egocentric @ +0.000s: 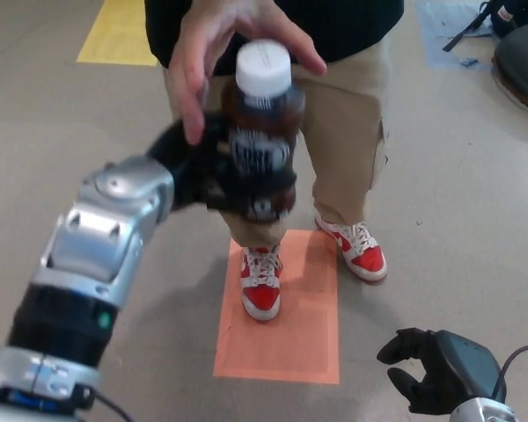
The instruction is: The robot recieved a bottle of protein shake from a person using its left hand and then shake the protein up and down 2 two times and hand it back to the person
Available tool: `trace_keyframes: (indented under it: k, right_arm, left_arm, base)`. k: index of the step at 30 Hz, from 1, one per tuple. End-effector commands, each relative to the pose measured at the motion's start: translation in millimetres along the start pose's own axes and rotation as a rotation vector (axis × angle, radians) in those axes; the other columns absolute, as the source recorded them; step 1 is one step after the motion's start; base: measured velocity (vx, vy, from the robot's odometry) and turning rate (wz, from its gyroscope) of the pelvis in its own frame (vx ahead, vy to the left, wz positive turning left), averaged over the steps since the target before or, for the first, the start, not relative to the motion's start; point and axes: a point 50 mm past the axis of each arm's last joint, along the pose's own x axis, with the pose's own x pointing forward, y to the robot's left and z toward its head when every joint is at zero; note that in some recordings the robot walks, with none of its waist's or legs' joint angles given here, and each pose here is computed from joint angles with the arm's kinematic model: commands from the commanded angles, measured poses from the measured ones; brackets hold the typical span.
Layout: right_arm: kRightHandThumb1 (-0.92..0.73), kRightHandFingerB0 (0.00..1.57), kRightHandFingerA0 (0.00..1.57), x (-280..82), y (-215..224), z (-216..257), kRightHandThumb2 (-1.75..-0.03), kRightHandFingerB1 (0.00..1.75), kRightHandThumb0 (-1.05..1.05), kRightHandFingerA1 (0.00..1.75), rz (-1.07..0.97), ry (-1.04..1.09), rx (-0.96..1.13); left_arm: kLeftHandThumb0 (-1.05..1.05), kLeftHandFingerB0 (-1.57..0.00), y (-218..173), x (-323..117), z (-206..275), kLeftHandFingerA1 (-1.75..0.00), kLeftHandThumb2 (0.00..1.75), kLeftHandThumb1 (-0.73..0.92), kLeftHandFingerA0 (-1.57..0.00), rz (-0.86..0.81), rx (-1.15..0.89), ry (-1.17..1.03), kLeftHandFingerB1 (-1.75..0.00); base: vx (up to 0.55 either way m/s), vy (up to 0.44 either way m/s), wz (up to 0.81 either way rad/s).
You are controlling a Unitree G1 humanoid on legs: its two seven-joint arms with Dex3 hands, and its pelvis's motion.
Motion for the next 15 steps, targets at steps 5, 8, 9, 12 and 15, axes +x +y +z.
trace_keyframes:
  k: [5,8,9,12,15]
  right_arm:
    - [-0.67,0.88,0.98,2.7,-6.4,-3.4,-0.71,0.52,-0.37,0.88,-0.007,0.009,-0.004]
    - [-0.66,0.88,0.97,2.2,-6.3,-3.8,-0.7,0.52,-0.36,0.9,-0.009,0.01,0.002]
    - [-0.66,0.88,0.98,2.1,-5.9,-3.9,-0.7,0.52,-0.37,0.91,-0.009,0.012,-0.006]
    - [-0.67,0.88,0.97,2.9,-5.2,-2.6,-0.68,0.51,-0.36,0.86,-0.005,0.019,0.002]
    - [-0.67,0.88,0.96,2.6,-5.2,-2.7,-0.7,0.52,-0.37,0.88,-0.005,0.014,-0.004]
  left_arm:
    - [-0.2,-0.59,25.4,-4.3,32.6,-1.63,0.66,0.81,-0.79,0.075,-0.007,-0.031,-1.09]
    - [-0.16,-0.58,26.2,-4.8,36.7,-1.66,0.66,0.82,-0.79,0.068,-0.015,-0.047,-1.15]
    - [-0.19,-0.58,25.8,-5.7,37.9,-1.63,0.67,0.81,-0.77,0.066,-0.007,-0.051,-1.13]
    - [-0.17,-0.59,25.6,-6.8,39.0,-1.64,0.66,0.81,-0.76,0.058,-0.009,-0.063,-1.19]
    - [-0.17,-0.65,24.5,-7.4,38.5,-1.61,0.67,0.79,-0.79,0.053,-0.018,-0.061,-1.09]
  base:
    - [0.0,0.0,0.0]
    - [0.0,0.0,0.0]
    - [0.0,0.0,0.0]
    - [0.0,0.0,0.0]
    - [0.0,0.0,0.0]
